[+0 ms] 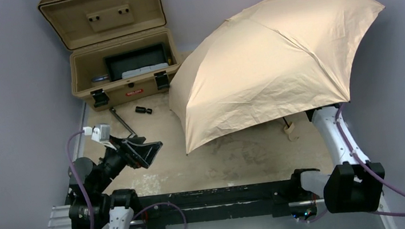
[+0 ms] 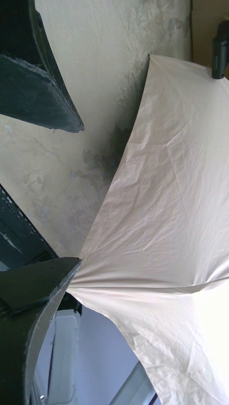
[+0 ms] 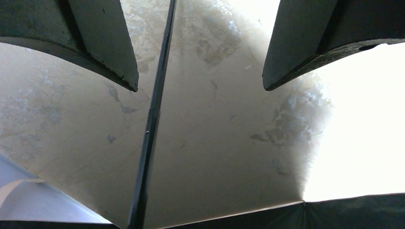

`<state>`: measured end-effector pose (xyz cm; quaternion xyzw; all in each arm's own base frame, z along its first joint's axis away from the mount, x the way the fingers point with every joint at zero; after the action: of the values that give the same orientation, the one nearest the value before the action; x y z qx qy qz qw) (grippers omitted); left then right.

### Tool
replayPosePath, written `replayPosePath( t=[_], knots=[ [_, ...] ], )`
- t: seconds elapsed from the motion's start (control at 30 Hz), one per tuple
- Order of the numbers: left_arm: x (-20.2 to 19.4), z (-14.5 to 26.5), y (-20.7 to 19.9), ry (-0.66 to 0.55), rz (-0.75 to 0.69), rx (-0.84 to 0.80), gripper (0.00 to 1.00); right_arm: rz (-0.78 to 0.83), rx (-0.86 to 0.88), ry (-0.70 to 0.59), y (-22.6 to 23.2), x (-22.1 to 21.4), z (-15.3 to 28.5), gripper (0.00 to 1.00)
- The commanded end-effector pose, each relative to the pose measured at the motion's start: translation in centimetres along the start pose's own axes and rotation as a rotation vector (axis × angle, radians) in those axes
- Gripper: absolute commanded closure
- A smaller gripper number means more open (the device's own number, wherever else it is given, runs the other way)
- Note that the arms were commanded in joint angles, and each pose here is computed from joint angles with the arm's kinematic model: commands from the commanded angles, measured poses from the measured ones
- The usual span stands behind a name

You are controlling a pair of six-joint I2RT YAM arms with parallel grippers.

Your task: Put away the umbrella

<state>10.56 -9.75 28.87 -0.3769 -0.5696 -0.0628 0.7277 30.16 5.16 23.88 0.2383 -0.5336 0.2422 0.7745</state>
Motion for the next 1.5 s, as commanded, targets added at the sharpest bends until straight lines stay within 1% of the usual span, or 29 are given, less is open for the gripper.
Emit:
replayPosePath(
  t=[0.0, 0.07, 0.13, 0.2, 0.23, 0.3, 0.37, 0.5, 0.7, 0.8, 0.9, 1.0, 1.03, 1.2, 1.23, 1.3, 1.33, 1.47],
  knots=[
    [-0.7, 0.1, -0.4, 0.011, 0.034, -0.043, 0.00, 0.009, -0.089, -0.094, -1.8, 3.4, -0.1, 0.02],
    [-1.1, 0.1, -0.2, 0.014, 0.041, -0.048, 0.00, -0.012, -0.106, -0.093, -2.7, 3.3, -0.4, 0.02],
    [-1.5, 0.1, -0.3, 0.014, 0.046, -0.063, 0.00, -0.045, -0.073, -0.063, -3.2, 2.5, -1.2, 0.03],
    [-1.7, 0.0, -0.4, 0.015, 0.048, -0.094, 0.00, -0.065, 0.002, -0.012, -3.3, 1.1, -2.3, 0.08],
    [-1.8, 0.0, -0.6, 0.014, 0.051, -0.111, 0.00, -0.074, 0.037, 0.002, -3.3, 0.7, -2.8, 0.13],
    [-1.8, -0.1, -0.7, 0.011, 0.049, -0.130, 0.00, -0.087, 0.059, 0.032, -3.8, -0.2, -3.6, 0.19],
    [-1.9, 0.0, -0.9, 0.008, 0.047, -0.141, 0.00, -0.088, 0.062, 0.048, -4.4, -0.8, -4.1, 0.22],
    [-2.1, 0.2, -1.1, 0.006, 0.049, -0.165, 0.00, -0.091, 0.074, 0.057, -4.9, -1.8, -5.0, 0.29],
    [-3.0, 0.4, -1.0, 0.012, 0.069, -0.174, 0.01, -0.102, 0.125, 0.091, -4.7, -3.8, -5.7, 0.44],
    [-3.4, 0.4, -0.8, 0.013, 0.081, -0.173, 0.01, -0.084, 0.136, 0.093, -4.6, -4.3, -5.7, 0.49],
    [-3.7, 0.5, -0.8, 0.014, 0.086, -0.176, 0.01, -0.075, 0.162, 0.086, -4.4, -4.6, -5.9, 0.57],
    [-3.7, 0.5, -0.9, 0.014, 0.084, -0.182, 0.01, -0.054, 0.210, 0.076, -4.2, -4.8, -6.2, 0.67],
    [-3.7, 0.5, -0.9, 0.015, 0.084, -0.183, 0.01, -0.042, 0.234, 0.078, -4.1, -5.0, -6.3, 0.73],
    [-3.9, 0.5, -0.8, 0.016, 0.087, -0.183, 0.01, -0.048, 0.244, 0.086, -4.2, -5.5, -6.6, 0.78],
    [-3.9, 0.5, -0.8, 0.018, 0.089, -0.184, 0.01, -0.049, 0.244, 0.087, -4.3, -5.6, -6.7, 0.81],
    [-4.1, 0.5, -0.8, 0.020, 0.095, -0.186, 0.01, -0.056, 0.251, 0.094, -4.3, -5.7, -6.8, 0.97],
    [-4.1, 0.5, -0.8, 0.020, 0.097, -0.188, 0.01, -0.058, 0.260, 0.094, -4.2, -5.7, -6.8, 1.00],
    [-4.1, 0.7, -1.4, 0.017, 0.103, -0.235, 0.01, -0.062, 0.292, 0.073, -3.4, -4.1, -6.1, 1.00]
  ],
)
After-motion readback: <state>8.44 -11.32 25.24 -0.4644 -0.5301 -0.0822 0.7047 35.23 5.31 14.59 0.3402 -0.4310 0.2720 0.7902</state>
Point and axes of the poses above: each gripper's point midway between its finger pads, its own z axis back along the fingers, its own y axis along the line the jaws close on, x = y × z, the point moved 5 cm from there along z, back along the fingers, and after that the axes turned 8 degrees about -z, right-handed, at the moved point
